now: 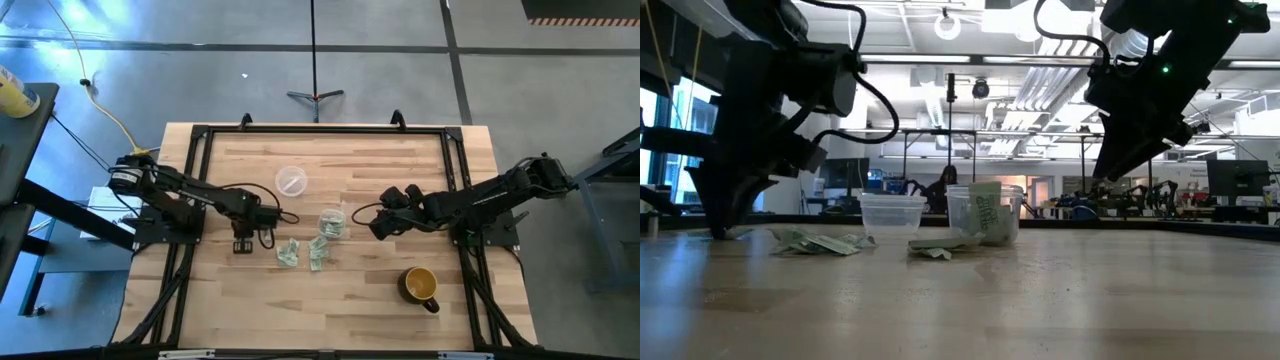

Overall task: Pick and place items into bin
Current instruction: Put the light green stevia packet into the transparent bin

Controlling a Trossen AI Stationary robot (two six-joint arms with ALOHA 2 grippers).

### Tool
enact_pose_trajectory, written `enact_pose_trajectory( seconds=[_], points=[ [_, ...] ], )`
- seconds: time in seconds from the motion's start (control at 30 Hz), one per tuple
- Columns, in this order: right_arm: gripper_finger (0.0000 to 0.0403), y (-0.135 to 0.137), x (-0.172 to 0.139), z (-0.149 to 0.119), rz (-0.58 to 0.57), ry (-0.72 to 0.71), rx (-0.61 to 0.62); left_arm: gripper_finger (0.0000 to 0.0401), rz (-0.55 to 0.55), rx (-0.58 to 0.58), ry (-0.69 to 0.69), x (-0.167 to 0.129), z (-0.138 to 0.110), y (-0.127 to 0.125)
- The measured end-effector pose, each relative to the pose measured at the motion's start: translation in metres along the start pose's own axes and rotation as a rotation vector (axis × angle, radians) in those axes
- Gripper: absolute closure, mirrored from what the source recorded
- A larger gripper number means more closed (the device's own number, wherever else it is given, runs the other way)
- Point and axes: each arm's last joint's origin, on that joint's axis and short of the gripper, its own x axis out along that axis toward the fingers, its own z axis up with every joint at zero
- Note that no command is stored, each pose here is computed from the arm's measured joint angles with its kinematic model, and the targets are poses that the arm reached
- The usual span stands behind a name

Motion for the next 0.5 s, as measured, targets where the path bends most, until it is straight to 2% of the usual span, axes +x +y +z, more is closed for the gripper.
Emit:
enact_pose_trajectory(
  seconds=[0.1, 0.17, 0.33, 0.43, 0.5],
  points=[
    [0.0233, 0.0, 0.0, 0.0, 0.0, 0.0, -0.012, 0.0378, 0.032, 0.0, -0.012, -0.006, 0.005, 0.0],
    [0.0233, 0.0, 0.0, 0.0, 0.0, 0.0, -0.012, 0.0379, 0.056, -0.014, -0.061, -0.012, 0.013, 0.0],
    [0.0233, 0.002, -0.002, -0.002, 0.013, -0.002, -0.02, 0.0361, 0.078, -0.037, -0.188, -0.058, 0.04, -0.002],
    [0.0234, 0.008, -0.007, -0.008, 0.035, -0.014, -0.03, 0.0381, 0.098, -0.007, -0.35, -0.096, 0.06, -0.003],
    [0.0234, 0.012, -0.012, -0.014, 0.039, -0.032, -0.023, 0.0381, 0.119, 0.041, -0.46, -0.115, 0.072, -0.003]
  ],
)
